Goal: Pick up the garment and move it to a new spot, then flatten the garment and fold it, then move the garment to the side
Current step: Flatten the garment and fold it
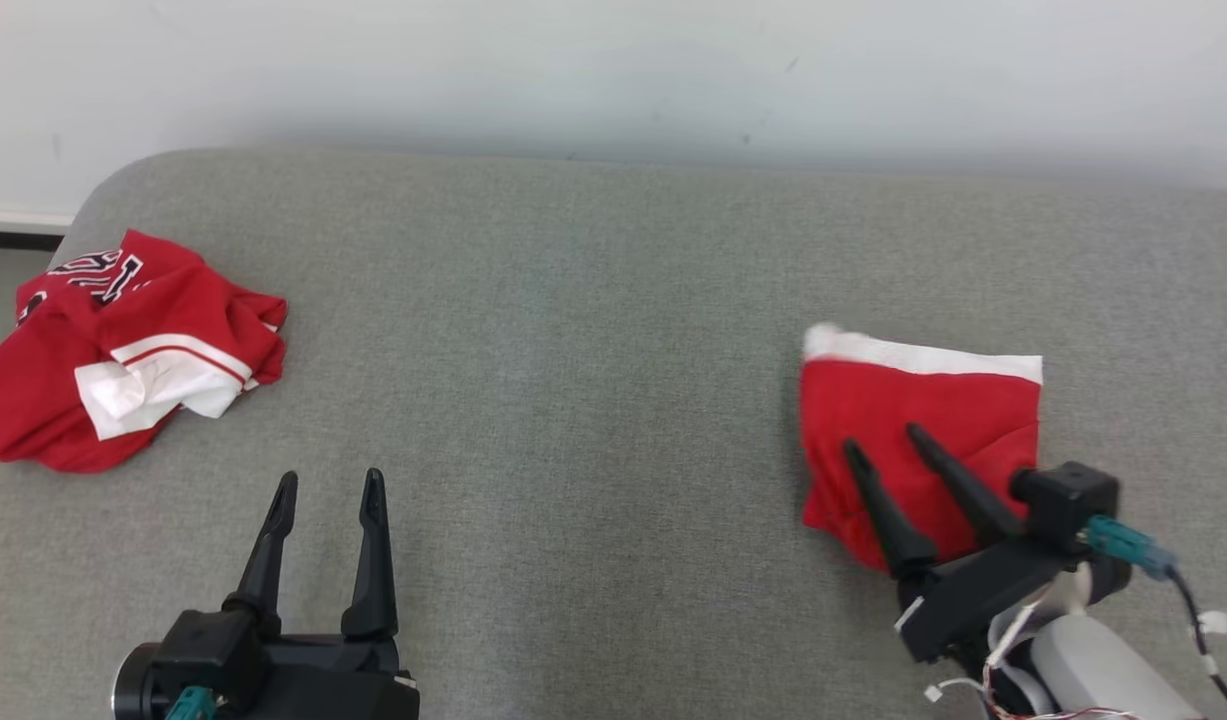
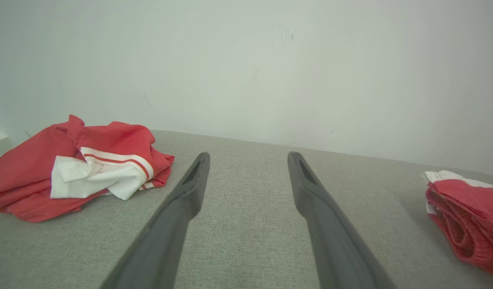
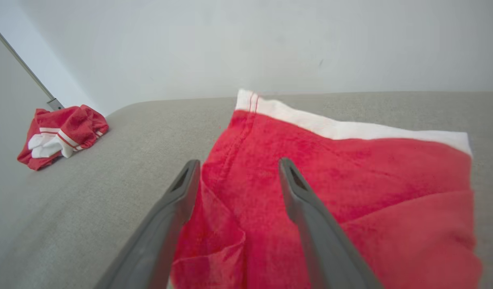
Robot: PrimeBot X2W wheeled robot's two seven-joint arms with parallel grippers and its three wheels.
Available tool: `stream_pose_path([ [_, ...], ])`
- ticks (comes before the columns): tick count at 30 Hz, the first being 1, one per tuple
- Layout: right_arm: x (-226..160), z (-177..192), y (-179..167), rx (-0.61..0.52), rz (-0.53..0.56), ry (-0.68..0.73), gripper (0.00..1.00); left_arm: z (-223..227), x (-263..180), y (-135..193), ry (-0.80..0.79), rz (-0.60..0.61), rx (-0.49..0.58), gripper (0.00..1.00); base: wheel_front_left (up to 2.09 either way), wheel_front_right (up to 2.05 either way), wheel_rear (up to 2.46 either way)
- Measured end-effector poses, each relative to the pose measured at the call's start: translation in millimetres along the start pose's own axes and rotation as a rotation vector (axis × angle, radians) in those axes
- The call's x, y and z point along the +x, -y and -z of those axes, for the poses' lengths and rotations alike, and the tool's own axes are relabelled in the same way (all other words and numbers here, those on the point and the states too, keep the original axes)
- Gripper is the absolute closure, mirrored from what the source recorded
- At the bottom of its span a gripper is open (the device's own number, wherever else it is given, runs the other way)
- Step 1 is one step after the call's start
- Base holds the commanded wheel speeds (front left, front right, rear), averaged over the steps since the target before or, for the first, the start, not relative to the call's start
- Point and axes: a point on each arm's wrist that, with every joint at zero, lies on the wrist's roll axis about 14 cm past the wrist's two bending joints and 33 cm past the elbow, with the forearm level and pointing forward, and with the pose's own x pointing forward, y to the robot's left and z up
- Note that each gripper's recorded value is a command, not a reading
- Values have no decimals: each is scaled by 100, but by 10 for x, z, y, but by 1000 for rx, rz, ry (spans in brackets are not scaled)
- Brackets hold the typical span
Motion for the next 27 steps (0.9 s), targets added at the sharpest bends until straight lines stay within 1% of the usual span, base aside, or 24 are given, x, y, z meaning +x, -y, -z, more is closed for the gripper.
stream_pose_path([
  [4,-129,-242,154,4,51,103,0,-32,10,30,10,9,-3,0,0,0,0],
  [8,-353,-426,436,8,145,188,0,-45,17,82,15,25,-5,0,0,0,0],
  [12,-604,-489,744,-10,253,222,0,-42,16,122,15,39,-5,0,0,0,0],
  [15,-747,-526,912,-6,319,250,0,-43,25,115,16,39,1,0,0,0,0],
  [16,-789,-516,962,-3,340,252,14,-43,27,108,16,38,2,0,0,0,0],
  [17,-824,-496,999,3,357,252,66,-41,29,104,15,39,3,0,0,0,0],
  [18,-846,-473,1022,7,369,249,100,-40,31,105,15,41,3,0,0,0,0],
  [22,-851,-413,1044,-23,375,224,100,-23,35,99,10,41,11,0,0,0,0],
  [27,-615,-442,965,-63,325,204,100,4,39,88,2,38,12,0,0,0,0],
])
